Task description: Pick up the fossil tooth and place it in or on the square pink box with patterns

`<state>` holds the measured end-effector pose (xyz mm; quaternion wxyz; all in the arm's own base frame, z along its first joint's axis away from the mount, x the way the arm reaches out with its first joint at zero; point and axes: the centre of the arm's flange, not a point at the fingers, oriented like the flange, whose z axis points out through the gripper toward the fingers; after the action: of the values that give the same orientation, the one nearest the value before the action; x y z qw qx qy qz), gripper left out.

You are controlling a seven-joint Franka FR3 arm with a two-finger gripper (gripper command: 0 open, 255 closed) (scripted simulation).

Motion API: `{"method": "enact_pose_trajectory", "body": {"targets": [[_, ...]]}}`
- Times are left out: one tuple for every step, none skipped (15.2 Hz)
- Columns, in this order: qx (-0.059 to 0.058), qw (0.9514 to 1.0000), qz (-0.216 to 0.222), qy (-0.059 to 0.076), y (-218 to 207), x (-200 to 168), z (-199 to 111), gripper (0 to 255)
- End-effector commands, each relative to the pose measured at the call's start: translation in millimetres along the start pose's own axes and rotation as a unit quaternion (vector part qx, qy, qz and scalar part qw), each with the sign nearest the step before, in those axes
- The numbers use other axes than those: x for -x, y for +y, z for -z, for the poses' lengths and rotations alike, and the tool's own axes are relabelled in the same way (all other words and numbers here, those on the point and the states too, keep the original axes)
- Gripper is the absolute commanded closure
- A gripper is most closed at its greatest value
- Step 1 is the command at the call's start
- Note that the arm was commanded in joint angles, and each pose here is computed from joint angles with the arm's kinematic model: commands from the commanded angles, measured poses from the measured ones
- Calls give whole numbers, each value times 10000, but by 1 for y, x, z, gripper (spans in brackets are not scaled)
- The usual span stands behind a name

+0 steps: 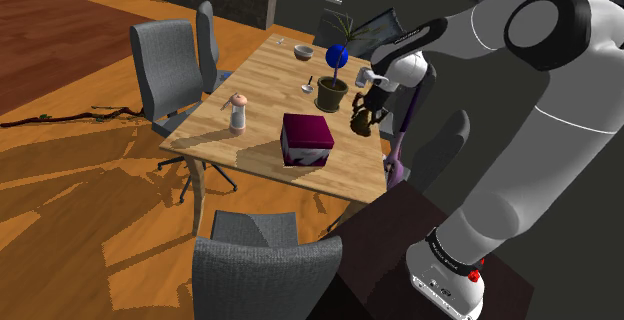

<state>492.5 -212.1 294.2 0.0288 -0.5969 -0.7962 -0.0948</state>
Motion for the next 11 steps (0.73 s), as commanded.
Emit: {"method": "enact_pose_trajectory", "body": {"targets": [[2,10000,-6,-2,21,-9,-2,255],[2,10000,-6,-2,33,-15,-3,255],[2,10000,-6,-2,45,-21,-5,255],[2,10000,-6,-2,56,-27,-7,255],[2,10000,-6,-2,68,-33,-9,255],[2,10000,-6,-2,80,-39,-10,255],[2,10000,-6,-2,91,-45,-12,255],[2,10000,-6,-2,103,-51,-14,255],[2,10000,-6,-2,114,-56,-16,255],[2,10000,-6,-2,126,-62,-18,255],[2,10000,-6,-2,138,-68,-19,255]]}}
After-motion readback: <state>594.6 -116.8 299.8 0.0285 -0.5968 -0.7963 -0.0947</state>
